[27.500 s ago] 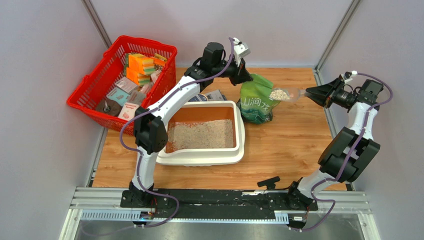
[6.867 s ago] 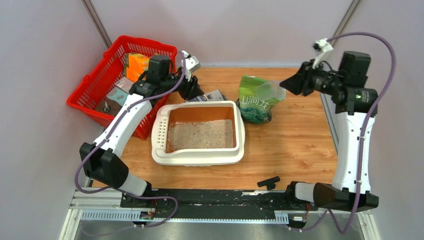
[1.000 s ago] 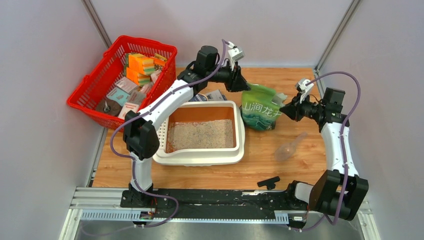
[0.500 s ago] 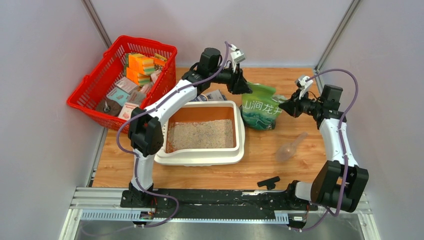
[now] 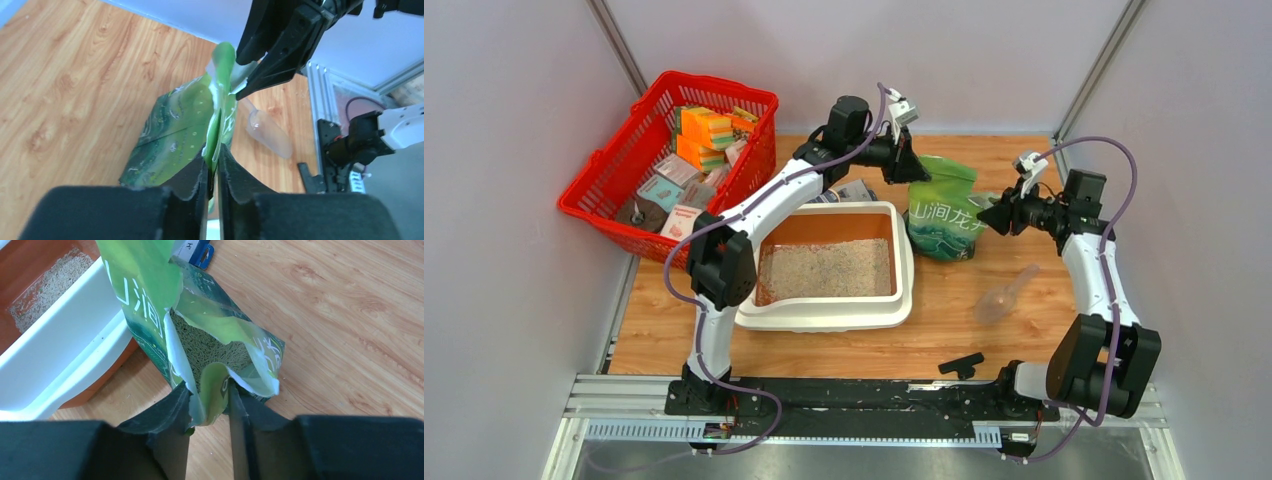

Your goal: Fill the litter box with clean litter

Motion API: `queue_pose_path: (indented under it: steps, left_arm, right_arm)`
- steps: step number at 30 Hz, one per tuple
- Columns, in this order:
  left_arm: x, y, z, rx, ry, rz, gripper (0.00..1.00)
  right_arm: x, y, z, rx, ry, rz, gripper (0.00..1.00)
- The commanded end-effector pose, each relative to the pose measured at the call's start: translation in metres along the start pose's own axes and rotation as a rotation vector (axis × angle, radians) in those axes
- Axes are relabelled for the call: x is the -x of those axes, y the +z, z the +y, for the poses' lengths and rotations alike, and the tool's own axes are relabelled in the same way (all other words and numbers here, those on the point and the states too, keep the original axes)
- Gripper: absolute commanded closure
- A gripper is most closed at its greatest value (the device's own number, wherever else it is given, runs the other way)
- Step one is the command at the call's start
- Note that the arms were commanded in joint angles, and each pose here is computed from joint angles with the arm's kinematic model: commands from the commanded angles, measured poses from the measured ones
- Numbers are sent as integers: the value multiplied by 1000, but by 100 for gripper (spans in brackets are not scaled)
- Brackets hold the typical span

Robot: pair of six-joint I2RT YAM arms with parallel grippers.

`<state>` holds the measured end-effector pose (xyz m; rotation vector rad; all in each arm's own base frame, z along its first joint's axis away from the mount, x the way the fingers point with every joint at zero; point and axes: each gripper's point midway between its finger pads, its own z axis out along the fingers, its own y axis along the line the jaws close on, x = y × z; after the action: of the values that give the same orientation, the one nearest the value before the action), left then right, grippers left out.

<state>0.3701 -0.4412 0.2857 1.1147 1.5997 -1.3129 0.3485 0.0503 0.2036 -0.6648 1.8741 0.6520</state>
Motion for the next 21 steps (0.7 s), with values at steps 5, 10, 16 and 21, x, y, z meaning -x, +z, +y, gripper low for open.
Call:
queue_pose_path:
  steps: [5, 10, 16, 21]
  left_arm:
    - [13, 1, -5, -8, 44, -25, 98]
    - [18, -1, -6, 5, 42, -33, 99]
    - [13, -6, -6, 10, 26, -11, 100]
    - [6, -9, -7, 9, 17, 15, 100]
  right_arm:
    - [15, -32, -14, -52, -29, -13, 36]
    - [4, -34, -18, -43, -42, -8, 25]
    - [9, -23, -33, -27, -82, -39, 20]
    - [19, -11, -42, 18, -65, -72, 15]
